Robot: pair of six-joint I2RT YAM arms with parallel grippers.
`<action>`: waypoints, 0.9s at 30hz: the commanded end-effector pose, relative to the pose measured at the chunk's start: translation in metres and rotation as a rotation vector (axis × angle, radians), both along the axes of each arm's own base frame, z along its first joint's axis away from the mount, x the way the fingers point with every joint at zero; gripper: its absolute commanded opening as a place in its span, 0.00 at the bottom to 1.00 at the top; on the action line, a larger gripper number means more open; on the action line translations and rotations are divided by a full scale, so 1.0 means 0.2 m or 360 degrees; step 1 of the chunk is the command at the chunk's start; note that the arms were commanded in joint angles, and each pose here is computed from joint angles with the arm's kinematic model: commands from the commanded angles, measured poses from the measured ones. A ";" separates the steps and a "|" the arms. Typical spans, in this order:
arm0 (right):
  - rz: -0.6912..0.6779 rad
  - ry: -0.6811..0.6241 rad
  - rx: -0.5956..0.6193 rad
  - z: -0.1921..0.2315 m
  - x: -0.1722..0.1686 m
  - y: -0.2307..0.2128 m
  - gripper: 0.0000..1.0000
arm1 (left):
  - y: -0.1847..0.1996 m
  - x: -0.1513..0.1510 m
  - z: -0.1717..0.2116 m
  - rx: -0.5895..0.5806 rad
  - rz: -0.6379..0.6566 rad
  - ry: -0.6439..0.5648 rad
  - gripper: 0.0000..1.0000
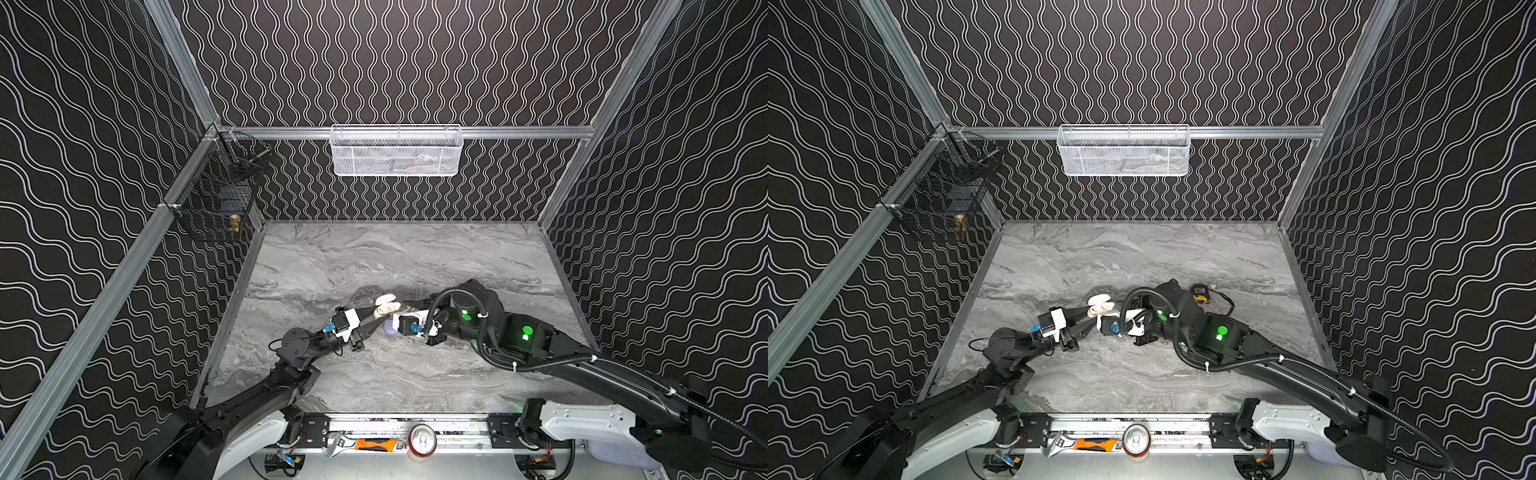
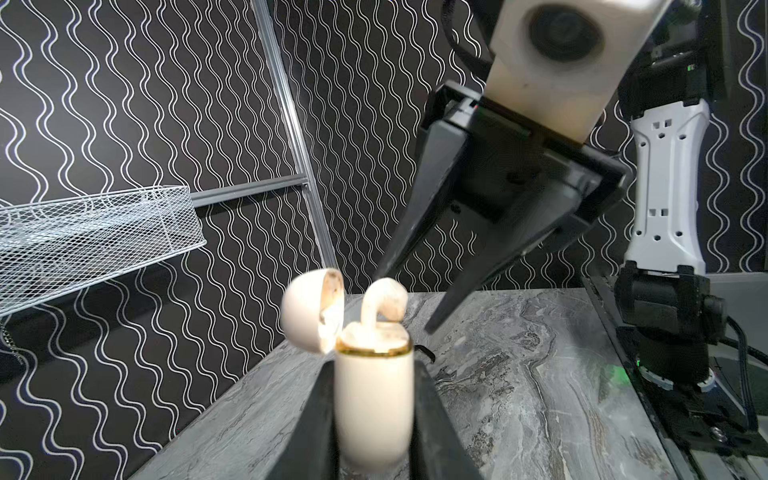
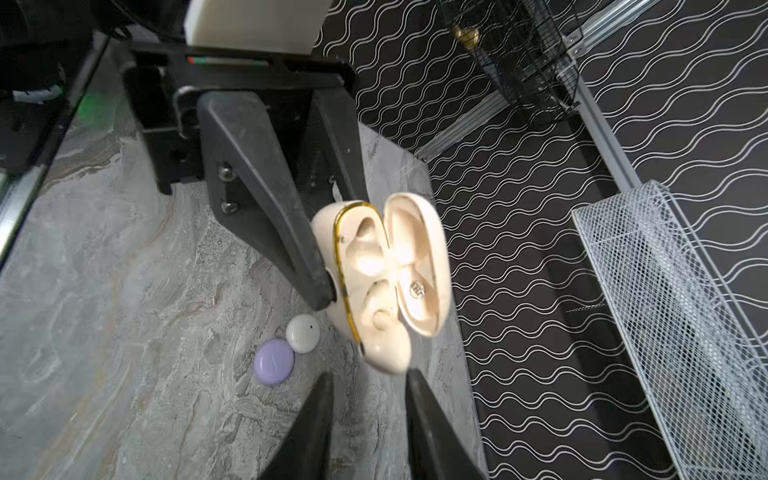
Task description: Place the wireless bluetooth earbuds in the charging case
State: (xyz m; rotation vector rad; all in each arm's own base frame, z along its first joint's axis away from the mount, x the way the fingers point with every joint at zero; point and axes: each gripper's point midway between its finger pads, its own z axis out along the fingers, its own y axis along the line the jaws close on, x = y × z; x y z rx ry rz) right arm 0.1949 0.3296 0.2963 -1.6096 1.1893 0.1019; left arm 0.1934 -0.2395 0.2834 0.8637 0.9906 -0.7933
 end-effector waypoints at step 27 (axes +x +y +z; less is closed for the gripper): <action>0.0021 -0.0063 -0.0014 0.06 0.00 0.07 0.27 | -0.01 0.00 0.02 -0.0008 -0.0018 -0.0041 0.00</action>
